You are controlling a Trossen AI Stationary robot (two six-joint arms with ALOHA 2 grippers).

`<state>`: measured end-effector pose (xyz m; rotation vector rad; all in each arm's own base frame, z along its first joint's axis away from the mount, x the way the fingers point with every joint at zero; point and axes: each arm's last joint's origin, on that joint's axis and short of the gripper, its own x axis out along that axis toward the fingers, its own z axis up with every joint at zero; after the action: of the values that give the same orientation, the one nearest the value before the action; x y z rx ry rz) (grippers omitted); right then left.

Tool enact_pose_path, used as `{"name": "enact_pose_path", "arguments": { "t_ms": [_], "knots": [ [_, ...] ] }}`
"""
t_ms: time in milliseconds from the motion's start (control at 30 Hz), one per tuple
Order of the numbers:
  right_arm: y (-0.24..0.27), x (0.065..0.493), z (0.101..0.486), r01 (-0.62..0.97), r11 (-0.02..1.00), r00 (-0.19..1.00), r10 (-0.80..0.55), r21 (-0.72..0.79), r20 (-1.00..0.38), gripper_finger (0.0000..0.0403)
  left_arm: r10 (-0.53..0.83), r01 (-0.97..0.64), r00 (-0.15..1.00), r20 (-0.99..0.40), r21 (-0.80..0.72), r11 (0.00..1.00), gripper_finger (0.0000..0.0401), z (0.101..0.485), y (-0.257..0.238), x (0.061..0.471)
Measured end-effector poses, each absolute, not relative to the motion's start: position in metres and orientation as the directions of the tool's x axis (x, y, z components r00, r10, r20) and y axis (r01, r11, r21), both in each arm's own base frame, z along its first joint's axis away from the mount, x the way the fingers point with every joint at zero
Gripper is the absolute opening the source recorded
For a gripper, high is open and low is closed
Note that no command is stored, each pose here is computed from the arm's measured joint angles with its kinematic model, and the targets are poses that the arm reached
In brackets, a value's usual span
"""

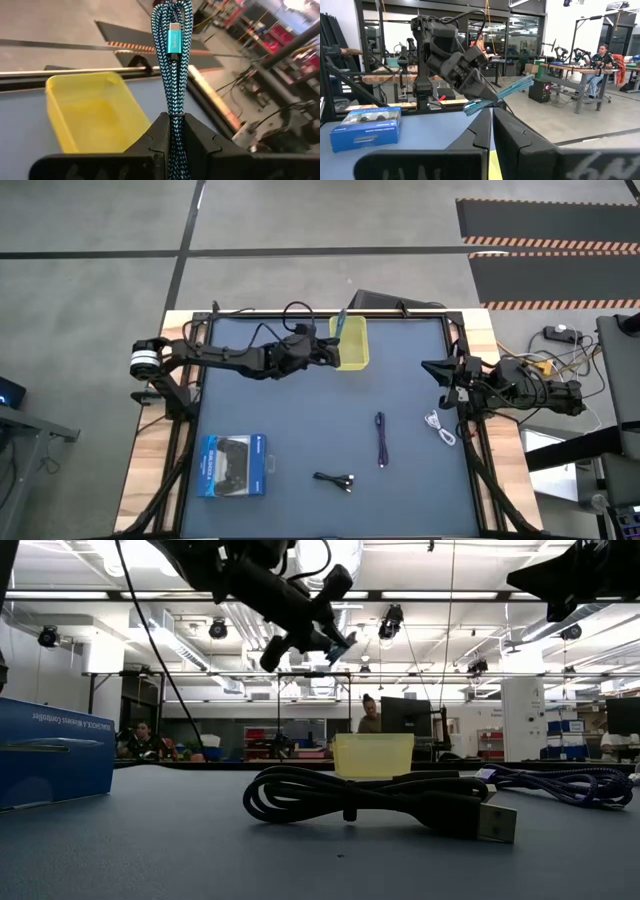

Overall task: Pick and place USB-C Cables
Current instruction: Put the blue charger cable into the yellow bin

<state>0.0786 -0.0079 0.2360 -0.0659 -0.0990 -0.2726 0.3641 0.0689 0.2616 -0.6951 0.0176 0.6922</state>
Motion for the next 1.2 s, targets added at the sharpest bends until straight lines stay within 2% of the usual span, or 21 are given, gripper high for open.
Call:
{"name": "enact_pose_path", "arguments": {
  "t_ms": [400,767,1200],
  "knots": [
    [-0.008,0.079,0.237,0.272,0.961,0.958,-0.265,-0.05,0.113,0.0009,0.587,-0.522,0.798,-0.137,-0.644,0.559,0.002,0.266,0.069,0.369],
    [-0.008,0.079,0.237,0.272,0.961,0.958,-0.265,-0.049,0.113,0.0009,0.589,-0.406,0.808,-0.001,-0.726,0.555,0.002,0.247,0.073,0.391],
    [-0.008,0.079,0.237,0.273,0.961,0.957,-0.266,-0.051,0.113,0.0009,0.599,-0.383,0.8,0.025,-0.748,0.542,0.002,0.238,0.079,0.414]
  ]
}}
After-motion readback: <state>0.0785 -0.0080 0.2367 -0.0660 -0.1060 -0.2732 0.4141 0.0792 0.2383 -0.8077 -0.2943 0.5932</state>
